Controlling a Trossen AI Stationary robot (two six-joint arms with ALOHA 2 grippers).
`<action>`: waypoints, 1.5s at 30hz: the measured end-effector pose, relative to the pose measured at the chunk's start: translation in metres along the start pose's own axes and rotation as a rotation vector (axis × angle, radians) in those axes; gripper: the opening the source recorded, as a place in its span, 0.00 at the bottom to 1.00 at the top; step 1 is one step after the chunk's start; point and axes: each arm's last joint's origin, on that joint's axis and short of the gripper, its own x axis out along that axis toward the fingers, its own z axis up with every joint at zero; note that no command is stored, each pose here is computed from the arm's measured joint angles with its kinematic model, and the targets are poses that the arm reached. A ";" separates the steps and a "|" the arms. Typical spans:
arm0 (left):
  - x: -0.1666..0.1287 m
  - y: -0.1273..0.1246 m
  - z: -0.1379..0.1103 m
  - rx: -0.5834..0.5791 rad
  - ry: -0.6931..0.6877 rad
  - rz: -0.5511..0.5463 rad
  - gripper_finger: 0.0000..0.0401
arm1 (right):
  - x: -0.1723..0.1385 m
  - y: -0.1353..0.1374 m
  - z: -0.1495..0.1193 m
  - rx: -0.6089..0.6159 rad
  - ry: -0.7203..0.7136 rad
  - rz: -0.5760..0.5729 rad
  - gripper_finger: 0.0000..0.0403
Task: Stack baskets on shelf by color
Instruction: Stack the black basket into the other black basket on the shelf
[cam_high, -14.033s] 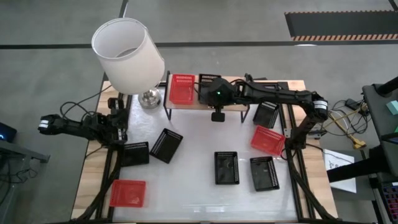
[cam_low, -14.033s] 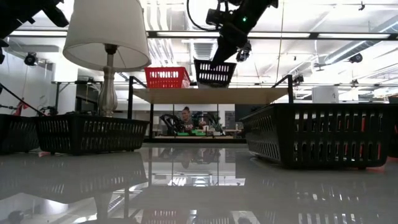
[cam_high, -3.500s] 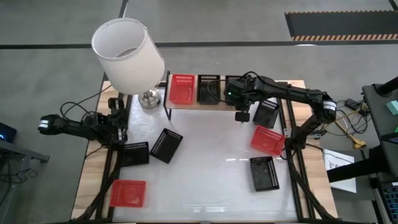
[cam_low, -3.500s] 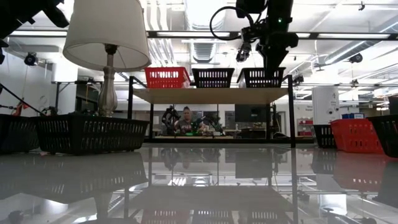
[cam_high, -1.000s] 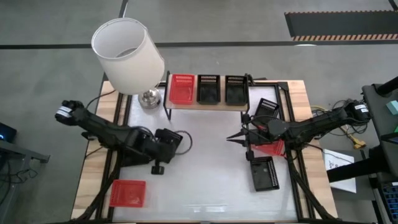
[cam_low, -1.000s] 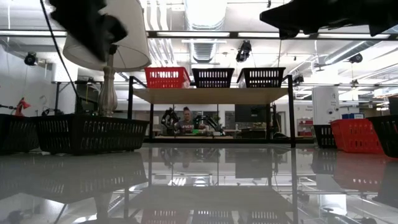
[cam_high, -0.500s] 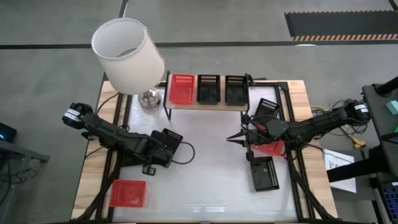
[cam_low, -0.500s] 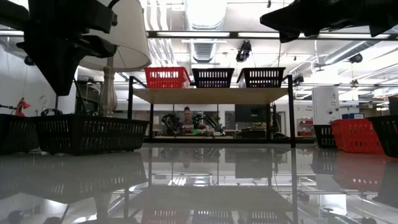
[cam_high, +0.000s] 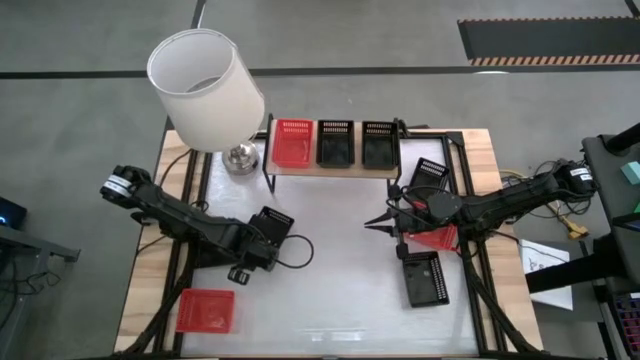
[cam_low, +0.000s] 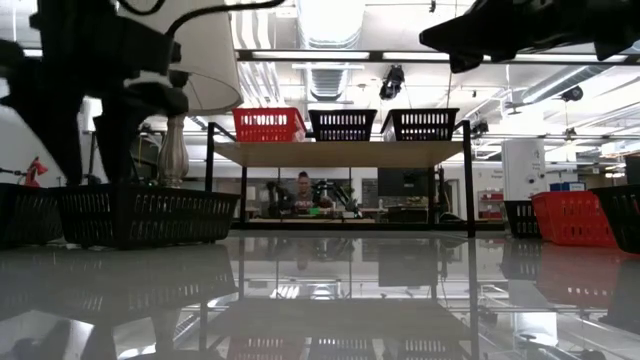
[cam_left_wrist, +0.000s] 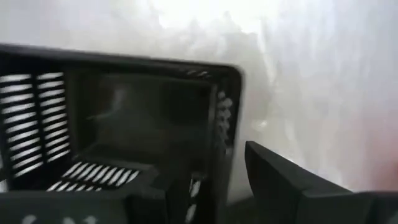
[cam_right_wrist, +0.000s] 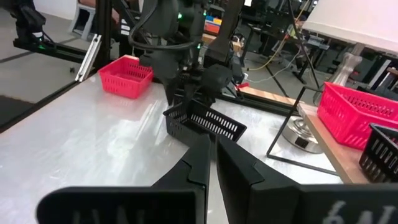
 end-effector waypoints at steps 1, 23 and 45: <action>0.004 -0.001 0.000 -0.001 -0.014 -0.013 0.33 | 0.000 0.000 0.000 0.001 0.003 0.001 0.04; -0.006 0.001 0.013 -0.119 -0.114 0.020 0.00 | -0.004 0.000 -0.003 0.018 0.047 0.010 0.04; -0.149 0.037 0.092 -0.058 -0.531 0.350 0.00 | -0.030 -0.001 -0.003 0.081 0.036 0.007 0.04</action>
